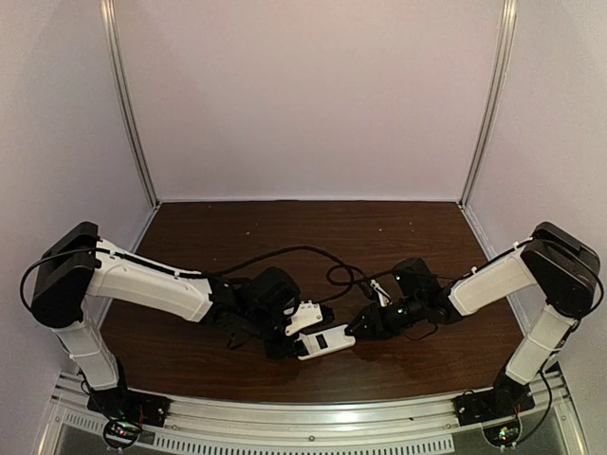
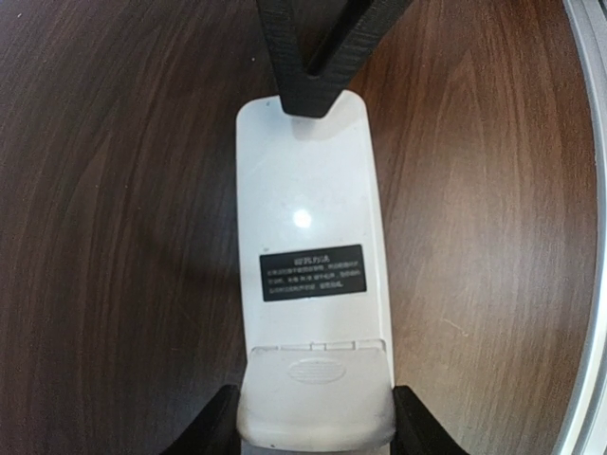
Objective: Load the batteries into the remote control
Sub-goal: Hold the remote control without the battery cover at the center of the board, then load the battery cover onto the remote control.
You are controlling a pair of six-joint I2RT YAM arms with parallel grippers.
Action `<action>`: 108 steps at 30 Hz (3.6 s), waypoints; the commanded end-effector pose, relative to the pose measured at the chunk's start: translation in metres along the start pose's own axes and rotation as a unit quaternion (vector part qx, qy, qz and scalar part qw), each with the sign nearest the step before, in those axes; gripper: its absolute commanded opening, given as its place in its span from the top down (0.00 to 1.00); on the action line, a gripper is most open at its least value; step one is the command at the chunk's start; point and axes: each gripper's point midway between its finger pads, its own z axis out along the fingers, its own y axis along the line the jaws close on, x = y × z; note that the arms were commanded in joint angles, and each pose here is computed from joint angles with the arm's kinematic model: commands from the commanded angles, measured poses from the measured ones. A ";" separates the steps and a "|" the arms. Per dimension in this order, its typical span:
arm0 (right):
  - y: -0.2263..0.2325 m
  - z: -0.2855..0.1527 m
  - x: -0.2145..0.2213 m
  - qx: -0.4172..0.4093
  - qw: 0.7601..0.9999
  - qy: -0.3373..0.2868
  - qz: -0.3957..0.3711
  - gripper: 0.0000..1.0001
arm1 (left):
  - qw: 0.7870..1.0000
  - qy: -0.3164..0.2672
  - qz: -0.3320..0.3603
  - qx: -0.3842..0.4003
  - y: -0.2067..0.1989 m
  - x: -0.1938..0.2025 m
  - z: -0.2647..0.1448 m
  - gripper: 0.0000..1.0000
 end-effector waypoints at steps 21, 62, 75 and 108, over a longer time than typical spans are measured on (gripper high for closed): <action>-0.006 0.010 0.017 -0.009 1.000 0.020 0.021 0.67 | 0.995 0.006 -0.061 -0.072 0.019 0.026 0.013 0.77; -0.004 0.015 0.029 -0.012 0.999 0.035 0.021 0.75 | 0.988 -0.053 -0.098 -0.104 0.032 0.005 0.003 0.75; -0.004 0.017 0.027 -0.012 0.999 0.036 0.020 0.75 | 0.992 -0.066 -0.053 -0.098 0.028 0.002 0.003 0.75; -0.004 0.017 0.028 -0.011 0.999 0.038 0.019 0.75 | 0.991 -0.066 -0.022 -0.111 0.030 -0.007 -0.001 0.77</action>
